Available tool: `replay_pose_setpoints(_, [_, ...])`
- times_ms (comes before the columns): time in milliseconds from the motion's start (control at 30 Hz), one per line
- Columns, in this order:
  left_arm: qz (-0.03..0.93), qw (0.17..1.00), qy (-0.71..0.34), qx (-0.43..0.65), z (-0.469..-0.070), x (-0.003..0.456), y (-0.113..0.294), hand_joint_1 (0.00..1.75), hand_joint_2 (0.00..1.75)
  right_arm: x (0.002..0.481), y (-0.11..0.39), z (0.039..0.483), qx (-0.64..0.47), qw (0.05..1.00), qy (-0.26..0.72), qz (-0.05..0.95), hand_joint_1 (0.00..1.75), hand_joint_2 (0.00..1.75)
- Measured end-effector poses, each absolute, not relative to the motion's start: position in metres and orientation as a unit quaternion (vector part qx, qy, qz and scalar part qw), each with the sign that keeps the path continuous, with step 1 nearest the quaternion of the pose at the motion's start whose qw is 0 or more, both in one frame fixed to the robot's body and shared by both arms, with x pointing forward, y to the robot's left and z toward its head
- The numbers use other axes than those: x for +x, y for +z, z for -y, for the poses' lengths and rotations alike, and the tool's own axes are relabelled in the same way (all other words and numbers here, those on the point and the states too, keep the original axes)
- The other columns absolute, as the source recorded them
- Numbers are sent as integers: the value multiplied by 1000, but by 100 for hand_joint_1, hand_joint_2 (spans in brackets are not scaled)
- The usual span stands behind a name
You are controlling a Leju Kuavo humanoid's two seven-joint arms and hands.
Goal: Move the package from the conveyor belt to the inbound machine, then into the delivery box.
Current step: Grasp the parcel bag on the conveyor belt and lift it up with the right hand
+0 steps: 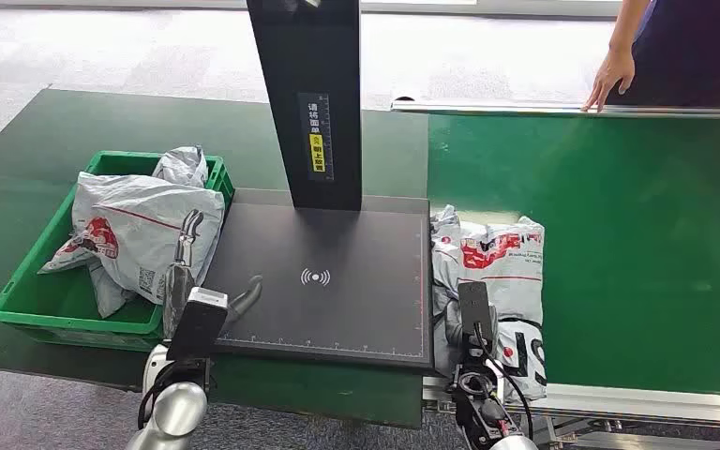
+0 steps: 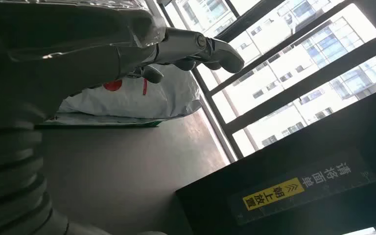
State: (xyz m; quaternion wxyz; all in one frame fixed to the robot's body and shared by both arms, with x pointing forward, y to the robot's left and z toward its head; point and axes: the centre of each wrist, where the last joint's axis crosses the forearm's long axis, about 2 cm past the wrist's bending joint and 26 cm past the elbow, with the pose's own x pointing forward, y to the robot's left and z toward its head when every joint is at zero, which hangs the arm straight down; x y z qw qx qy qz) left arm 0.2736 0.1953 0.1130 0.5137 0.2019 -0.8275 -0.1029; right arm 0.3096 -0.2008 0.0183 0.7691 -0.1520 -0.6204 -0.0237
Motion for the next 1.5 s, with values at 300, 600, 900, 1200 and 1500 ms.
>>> replay_pose_setpoints(300, [821, 520, -102, 211, -199, 263, 106, 0, 175, 281, 18, 201, -183, 711, -60, 676, 175, 175])
replay_pose_setpoints(600, [818, 522, -104, 216, -202, 255, 100, 0, 175, 264, 44, 193, -174, 658, -79, 729, 175, 175])
replay_pose_setpoints(900, [817, 523, -103, 218, -203, 253, 99, 0, 175, 259, 53, 191, -165, 642, -83, 744, 175, 175])
replay_pose_setpoints(1200, [817, 524, -103, 217, -204, 253, 99, 0, 175, 258, 67, 186, -157, 617, -76, 768, 175, 175])
replay_pose_setpoints(1500, [819, 523, -104, 213, -204, 252, 98, 0, 175, 257, 101, 175, -144, 554, -58, 818, 175, 175])
